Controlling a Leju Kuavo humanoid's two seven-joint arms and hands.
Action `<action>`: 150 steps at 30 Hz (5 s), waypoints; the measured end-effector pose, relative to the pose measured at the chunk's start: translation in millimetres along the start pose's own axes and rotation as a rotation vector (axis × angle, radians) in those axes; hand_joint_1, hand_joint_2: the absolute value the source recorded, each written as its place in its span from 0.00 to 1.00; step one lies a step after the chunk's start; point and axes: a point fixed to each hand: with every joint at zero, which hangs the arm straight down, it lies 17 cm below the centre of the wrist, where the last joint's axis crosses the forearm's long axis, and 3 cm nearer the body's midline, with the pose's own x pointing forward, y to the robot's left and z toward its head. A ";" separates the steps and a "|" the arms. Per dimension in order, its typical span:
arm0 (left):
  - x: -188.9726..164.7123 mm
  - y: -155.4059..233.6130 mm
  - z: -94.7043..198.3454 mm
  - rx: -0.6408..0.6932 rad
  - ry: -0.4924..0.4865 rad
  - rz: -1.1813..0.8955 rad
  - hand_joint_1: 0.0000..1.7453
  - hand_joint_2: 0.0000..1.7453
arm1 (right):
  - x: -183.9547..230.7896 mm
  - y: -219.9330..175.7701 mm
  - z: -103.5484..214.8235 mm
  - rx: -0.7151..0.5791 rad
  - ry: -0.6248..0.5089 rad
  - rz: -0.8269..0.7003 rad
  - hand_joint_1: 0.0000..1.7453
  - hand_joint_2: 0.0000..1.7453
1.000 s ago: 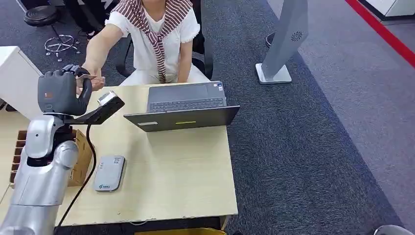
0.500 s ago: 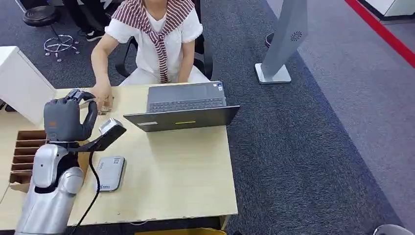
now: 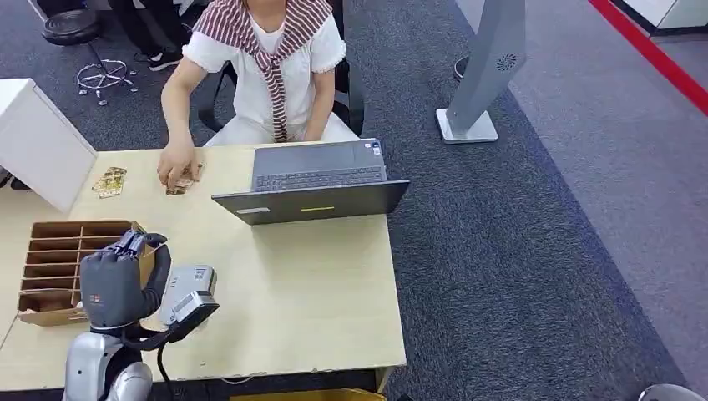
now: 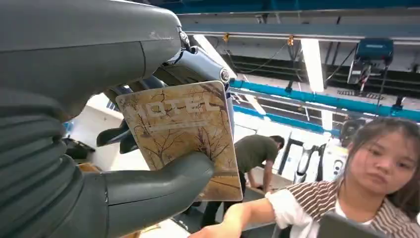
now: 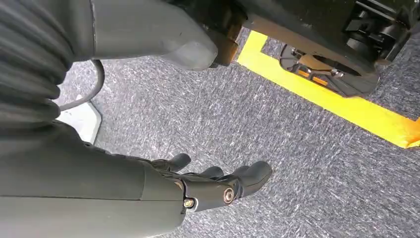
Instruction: Pass the card to the sensor for recognition and then transmit it.
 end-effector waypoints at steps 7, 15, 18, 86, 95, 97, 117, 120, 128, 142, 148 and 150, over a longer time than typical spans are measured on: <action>-27.1 -50.7 27.9 -0.220 0.063 -0.062 1.00 1.00 | -0.2 -1.7 -0.5 -0.002 -0.005 0.020 0.00 1.00; -51.7 -85.5 56.1 -0.368 0.134 -0.109 1.00 1.00 | -1.2 -3.8 -1.0 -0.003 -0.006 0.034 0.00 1.00; -55.0 -88.9 59.3 -0.380 0.142 -0.111 1.00 1.00 | -1.7 -4.5 -1.2 -0.004 -0.005 0.034 0.00 1.00; -98.2 -130.3 86.6 -0.621 0.254 -0.203 1.00 1.00 | -25.2 -1.7 -1.5 0.012 0.025 0.096 0.00 1.00; -98.2 -130.3 86.5 -0.621 0.254 -0.203 1.00 1.00 | -25.1 -1.7 -1.5 0.012 0.024 0.097 0.00 1.00; -98.2 -130.3 86.5 -0.621 0.254 -0.203 1.00 1.00 | -25.2 -1.7 -1.5 0.012 0.025 0.096 0.00 1.00; -21.5 64.8 -93.9 0.140 -0.037 -0.206 1.00 1.00 | -11.7 -1.9 -1.4 0.026 -0.014 0.216 0.00 1.00; -21.5 67.6 -94.3 0.148 -0.038 -0.206 1.00 1.00 | -11.6 -1.7 -1.4 0.026 -0.015 0.218 0.00 1.00; -31.6 74.6 -97.2 0.154 -0.024 -0.225 1.00 1.00 | -9.9 -1.6 -1.3 0.029 -0.022 0.240 0.00 1.00; -49.9 96.4 -148.2 0.154 0.001 -0.310 1.00 1.00 | 0.7 -5.4 -1.7 0.028 -0.041 0.287 0.00 1.00; -53.3 92.1 -159.1 0.123 0.006 -0.329 1.00 1.00 | 5.4 -7.1 -1.9 0.024 -0.050 0.299 0.00 1.00; -54.5 92.2 -161.7 0.121 0.009 -0.333 1.00 1.00 | 5.8 -7.5 -1.9 0.024 -0.050 0.300 0.00 1.00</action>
